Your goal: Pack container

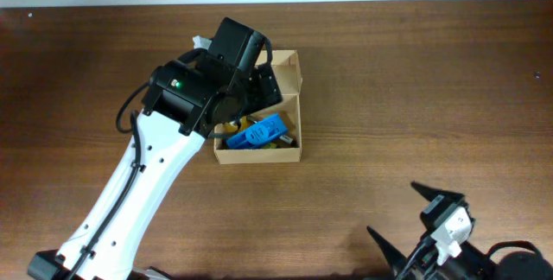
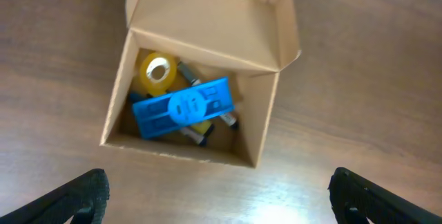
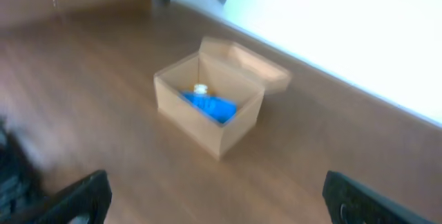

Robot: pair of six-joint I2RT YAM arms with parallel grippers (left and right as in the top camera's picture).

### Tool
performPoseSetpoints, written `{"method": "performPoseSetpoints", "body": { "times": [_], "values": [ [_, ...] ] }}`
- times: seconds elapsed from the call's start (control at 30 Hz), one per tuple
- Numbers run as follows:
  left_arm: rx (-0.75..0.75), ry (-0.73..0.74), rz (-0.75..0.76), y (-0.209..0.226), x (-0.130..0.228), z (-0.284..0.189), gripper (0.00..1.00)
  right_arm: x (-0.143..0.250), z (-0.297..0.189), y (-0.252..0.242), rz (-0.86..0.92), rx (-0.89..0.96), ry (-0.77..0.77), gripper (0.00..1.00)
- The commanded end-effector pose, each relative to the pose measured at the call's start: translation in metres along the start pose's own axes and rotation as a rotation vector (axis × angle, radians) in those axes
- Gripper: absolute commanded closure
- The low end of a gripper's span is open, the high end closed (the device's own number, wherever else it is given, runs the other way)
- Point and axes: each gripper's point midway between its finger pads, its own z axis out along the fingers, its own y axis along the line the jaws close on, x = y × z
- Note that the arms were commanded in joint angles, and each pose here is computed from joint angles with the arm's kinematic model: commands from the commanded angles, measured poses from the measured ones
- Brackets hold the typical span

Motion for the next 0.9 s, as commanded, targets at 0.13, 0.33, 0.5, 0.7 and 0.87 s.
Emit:
{"method": "performPoseSetpoints", "body": {
  "times": [0.13,0.33,0.5,0.7,0.87],
  "values": [
    [0.043,0.061,0.066,-0.002,0.007,0.001,0.0,-0.017,0.061,-0.017,0.106,0.094,0.129,0.01],
    [0.05,0.058,0.066,0.021,-0.016,0.004,0.0,-0.029,0.13,-0.041,0.121,0.162,0.34,0.01],
    [0.091,-0.021,0.015,0.049,-0.063,0.005,0.2,-0.007,0.201,-0.063,0.074,0.19,0.499,0.01],
    [0.064,-0.07,-0.13,0.102,-0.107,0.018,0.98,0.037,0.271,-0.092,0.038,0.23,0.577,0.97],
    [0.141,-0.007,-0.167,0.126,-0.125,0.05,0.98,0.065,0.293,-0.12,0.317,0.313,0.578,0.97]
  ]
}}
